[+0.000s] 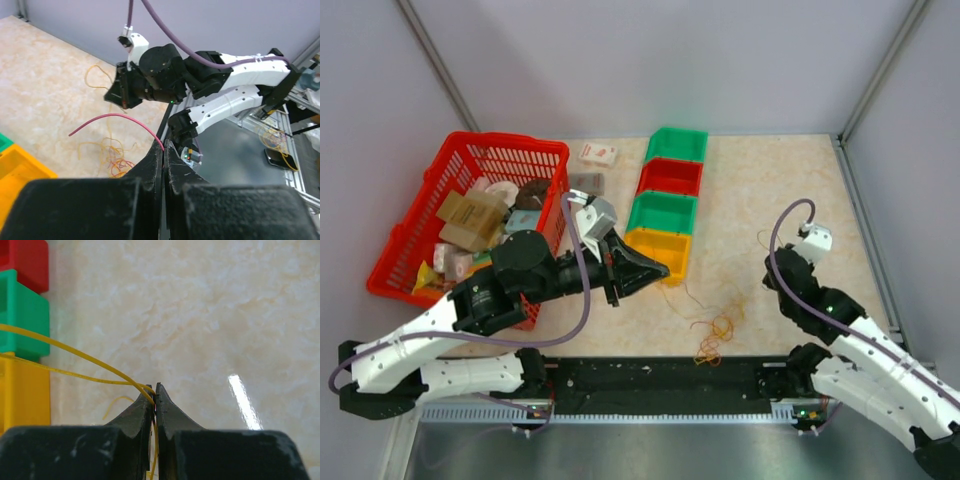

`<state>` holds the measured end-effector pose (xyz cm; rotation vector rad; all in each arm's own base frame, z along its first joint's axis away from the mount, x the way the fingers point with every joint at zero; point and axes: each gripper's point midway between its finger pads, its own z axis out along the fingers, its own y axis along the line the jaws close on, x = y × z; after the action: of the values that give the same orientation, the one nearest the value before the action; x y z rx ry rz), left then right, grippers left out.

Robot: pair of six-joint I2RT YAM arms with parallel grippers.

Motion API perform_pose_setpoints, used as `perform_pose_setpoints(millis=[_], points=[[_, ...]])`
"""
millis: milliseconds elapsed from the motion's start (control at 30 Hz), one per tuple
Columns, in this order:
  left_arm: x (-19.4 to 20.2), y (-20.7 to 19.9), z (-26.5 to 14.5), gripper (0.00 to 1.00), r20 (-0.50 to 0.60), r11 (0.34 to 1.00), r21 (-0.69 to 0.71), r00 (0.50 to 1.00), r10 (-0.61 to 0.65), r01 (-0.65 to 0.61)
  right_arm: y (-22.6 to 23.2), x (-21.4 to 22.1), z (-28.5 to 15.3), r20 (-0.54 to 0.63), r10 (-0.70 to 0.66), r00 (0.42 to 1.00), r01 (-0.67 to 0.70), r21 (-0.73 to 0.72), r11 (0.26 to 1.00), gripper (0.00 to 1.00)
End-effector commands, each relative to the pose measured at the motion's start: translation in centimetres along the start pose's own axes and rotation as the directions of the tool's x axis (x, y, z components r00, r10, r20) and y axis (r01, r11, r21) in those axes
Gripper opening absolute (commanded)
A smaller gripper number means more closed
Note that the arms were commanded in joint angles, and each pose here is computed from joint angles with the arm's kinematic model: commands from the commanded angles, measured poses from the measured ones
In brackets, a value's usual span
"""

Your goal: Untangle the cables

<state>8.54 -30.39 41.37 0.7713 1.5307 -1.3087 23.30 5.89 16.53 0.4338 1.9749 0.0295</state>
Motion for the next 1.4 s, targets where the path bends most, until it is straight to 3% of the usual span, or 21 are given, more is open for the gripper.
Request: perform_pose_setpoints(millis=[0,100,233,300,500,700,733,800,900,1000,1033,1067,1167,1233,1333,1367], points=[[-2.9,0.4,-1.5,0.00,0.033,0.995,-0.076,0.997,0.069,-0.066,-1.0,0.2,-0.5,-0.042,0.105,0.994,-0.105,0.000,0.994,0.00],[-6.6,-0.4,-3.8,0.00,0.105,0.988,-0.103,0.987,0.122,-0.111,-4.1,-0.6,-0.1,-0.005,0.193,0.981,-0.191,0.133,0.973,0.00],[-12.7,-1.6,-7.8,0.00,0.215,0.971,-0.166,0.954,0.208,-0.174,-8.4,0.0,1.6,0.019,0.360,0.933,-0.347,0.316,0.883,0.00],[-14.7,-1.6,-9.0,0.00,0.228,0.956,-0.214,0.942,0.246,-0.198,-9.9,0.7,2.5,0.013,0.392,0.920,-0.363,0.404,0.840,0.00],[-18.2,-2.3,-10.8,0.00,0.280,0.939,-0.257,0.912,0.299,-0.229,-14.4,0.8,3.8,0.052,0.391,0.919,-0.333,0.632,0.700,0.00],[-18.9,-1.5,-10.5,0.00,0.273,0.920,-0.306,0.903,0.333,-0.247,-15.4,-2.1,3.7,0.140,0.305,0.942,-0.320,0.644,0.695,0.00],[-19.2,-1.5,-10.7,0.00,0.279,0.917,-0.314,0.899,0.337,-0.246,-14.8,-2.7,4.2,0.124,0.286,0.950,-0.300,0.619,0.726,0.00],[-19.1,-1.5,-10.7,0.00,0.289,0.919,-0.310,0.897,0.335,-0.243,-11.8,-3.4,5.9,0.004,0.245,0.969,-0.216,0.487,0.846,0.09],[-17.7,-0.9,-9.4,0.00,0.258,0.923,-0.304,0.912,0.320,-0.237,-6.3,-2.3,7.0,-0.204,0.134,0.970,-0.087,0.221,0.971,0.33],[-15.8,0.2,-7.9,0.00,0.222,0.922,-0.316,0.927,0.301,-0.223,-1.1,-1.6,5.1,-0.251,-0.048,0.967,0.044,-0.019,0.999,0.62],[-15.2,0.5,-7.5,0.00,0.213,0.923,-0.318,0.933,0.290,-0.215,0.2,-2.0,3.7,-0.231,-0.088,0.969,0.071,-0.082,0.994,0.69],[-14.8,0.7,-7.3,0.00,0.210,0.924,-0.320,0.936,0.283,-0.208,1.6,-2.3,2.4,-0.214,-0.124,0.969,0.094,-0.144,0.985,0.85],[-13.8,1.1,-6.6,0.00,0.206,0.930,-0.317,0.944,0.259,-0.187,3.7,-4.8,-0.9,-0.137,-0.173,0.975,0.138,-0.233,0.963,0.94],[-13.5,1.2,-6.2,0.00,0.206,0.935,-0.313,0.949,0.240,-0.169,5.9,-6.2,-3.0,-0.065,-0.225,0.972,0.190,-0.343,0.920,0.95],[-13.2,1.2,-5.5,0.00,0.209,0.943,-0.303,0.955,0.208,-0.139,11.6,-6.8,-7.0,0.064,-0.264,0.962,0.244,-0.628,0.739,0.95],[-13.0,1.2,-5.3,0.00,0.212,0.947,-0.297,0.958,0.193,-0.125,13.7,-6.5,-8.9,0.097,-0.258,0.961,0.243,-0.738,0.629,0.94]])
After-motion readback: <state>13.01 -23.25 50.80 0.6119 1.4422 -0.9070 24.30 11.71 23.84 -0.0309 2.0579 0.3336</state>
